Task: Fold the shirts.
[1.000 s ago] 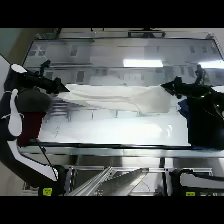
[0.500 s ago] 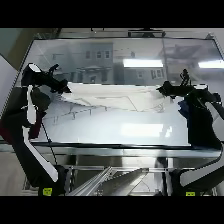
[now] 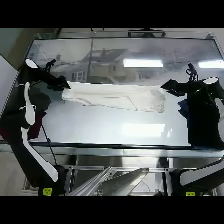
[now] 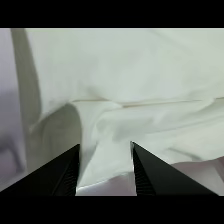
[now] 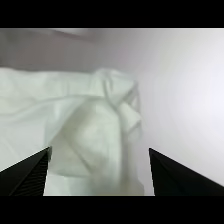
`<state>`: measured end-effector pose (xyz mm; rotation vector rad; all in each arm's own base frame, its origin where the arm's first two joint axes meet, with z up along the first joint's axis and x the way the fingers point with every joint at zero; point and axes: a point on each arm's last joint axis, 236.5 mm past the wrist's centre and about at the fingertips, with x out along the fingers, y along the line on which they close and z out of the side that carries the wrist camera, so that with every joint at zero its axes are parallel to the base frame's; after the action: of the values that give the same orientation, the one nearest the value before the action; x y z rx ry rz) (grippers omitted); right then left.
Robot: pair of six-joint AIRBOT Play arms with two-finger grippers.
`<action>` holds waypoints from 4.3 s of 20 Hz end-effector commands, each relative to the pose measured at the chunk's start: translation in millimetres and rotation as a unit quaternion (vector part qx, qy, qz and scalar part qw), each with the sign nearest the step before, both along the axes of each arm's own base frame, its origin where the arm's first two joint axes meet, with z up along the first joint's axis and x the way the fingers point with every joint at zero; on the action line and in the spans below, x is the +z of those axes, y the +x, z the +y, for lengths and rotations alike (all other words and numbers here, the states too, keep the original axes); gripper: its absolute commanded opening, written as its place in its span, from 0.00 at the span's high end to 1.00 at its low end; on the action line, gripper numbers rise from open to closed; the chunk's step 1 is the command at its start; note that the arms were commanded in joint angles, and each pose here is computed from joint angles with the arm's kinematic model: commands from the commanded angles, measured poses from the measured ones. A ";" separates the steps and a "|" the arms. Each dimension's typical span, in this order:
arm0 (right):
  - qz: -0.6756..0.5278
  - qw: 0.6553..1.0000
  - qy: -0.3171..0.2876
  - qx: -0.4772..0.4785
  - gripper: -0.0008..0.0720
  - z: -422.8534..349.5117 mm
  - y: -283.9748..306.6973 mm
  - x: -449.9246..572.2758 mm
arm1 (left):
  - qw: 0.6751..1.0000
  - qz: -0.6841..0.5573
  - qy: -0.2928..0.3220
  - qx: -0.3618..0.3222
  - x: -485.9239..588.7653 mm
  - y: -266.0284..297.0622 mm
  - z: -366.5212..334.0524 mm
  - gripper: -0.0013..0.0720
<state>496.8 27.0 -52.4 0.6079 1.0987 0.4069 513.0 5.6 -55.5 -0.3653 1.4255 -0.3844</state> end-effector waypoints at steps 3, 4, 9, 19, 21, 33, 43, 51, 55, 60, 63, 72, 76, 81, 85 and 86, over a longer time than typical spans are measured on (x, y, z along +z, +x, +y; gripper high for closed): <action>0.101 0.993 -0.001 0.052 0.03 8.6 -43.1 -34.6 | 0.998 -0.050 0.013 0.040 43.9 6.2 37.6 0.52; 0.107 0.993 0.002 0.058 0.03 14.8 -44.3 -39.9 | 0.997 -0.055 0.013 0.046 50.1 5.8 41.5 0.52; 0.098 0.992 0.050 0.065 0.17 59.2 -32.2 -50.3 | 0.993 -0.081 -0.062 0.055 79.6 16.4 7.2 0.52; 0.051 0.990 0.103 0.079 0.96 64.8 -33.1 31.0 | 0.987 -0.095 -0.093 -0.089 37.8 4.0 -189.7 0.97; 0.023 0.991 0.102 0.089 0.96 57.0 -36.8 75.9 | 0.985 -0.097 -0.091 -0.111 16.3 -7.2 -242.7 0.98; -0.026 0.987 0.097 0.122 0.96 63.9 -67.6 191.5 | 0.965 -0.104 -0.129 -0.203 -24.2 -67.1 -456.6 0.98; -0.116 0.980 0.137 0.084 0.96 163.2 -16.6 219.4 | 0.937 -0.288 -0.149 -0.128 288.4 -36.4 -212.5 0.96; -0.212 0.968 0.107 -0.076 0.96 415.1 17.6 84.8 | 0.909 -0.360 -0.199 -0.059 342.3 -64.2 -123.9 0.96; -0.274 0.958 0.050 0.062 0.02 479.6 -22.6 68.8 | 0.918 -0.330 -0.204 -0.084 310.0 -74.2 -134.4 0.96; -0.251 0.951 0.019 0.178 0.02 410.4 -21.0 130.4 | 0.914 -0.339 -0.202 -0.097 307.2 -73.2 -142.2 0.96; -0.176 0.968 -0.037 0.173 0.03 308.3 -7.1 136.6 | 0.914 -0.337 -0.202 -0.099 306.4 -74.2 -142.1 0.96; 0.076 0.994 -0.026 0.081 0.03 205.7 -6.7 6.7 | 0.915 -0.325 -0.209 -0.120 303.8 -84.1 -154.1 0.96; 0.118 0.988 0.067 0.074 0.03 241.4 -6.7 -27.6 | 0.915 -0.325 -0.208 -0.121 303.6 -84.1 -153.8 0.96; 0.138 0.983 0.092 0.073 0.03 265.8 -12.5 -52.0 | 0.915 -0.325 -0.208 -0.121 303.6 -84.1 -153.8 0.96; 0.082 0.981 0.163 0.068 0.70 295.6 6.0 -19.5 | 0.913 -0.330 -0.206 -0.120 304.3 -82.4 -153.3 0.96; 0.068 0.976 0.193 0.069 0.95 302.1 11.1 -4.1 | 0.913 -0.330 -0.206 -0.120 304.3 -82.3 -153.3 0.96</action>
<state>491.6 307.0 -90.9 0.7908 1.3222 0.6214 429.5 -147.9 248.1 -0.3527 0.7200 -0.9268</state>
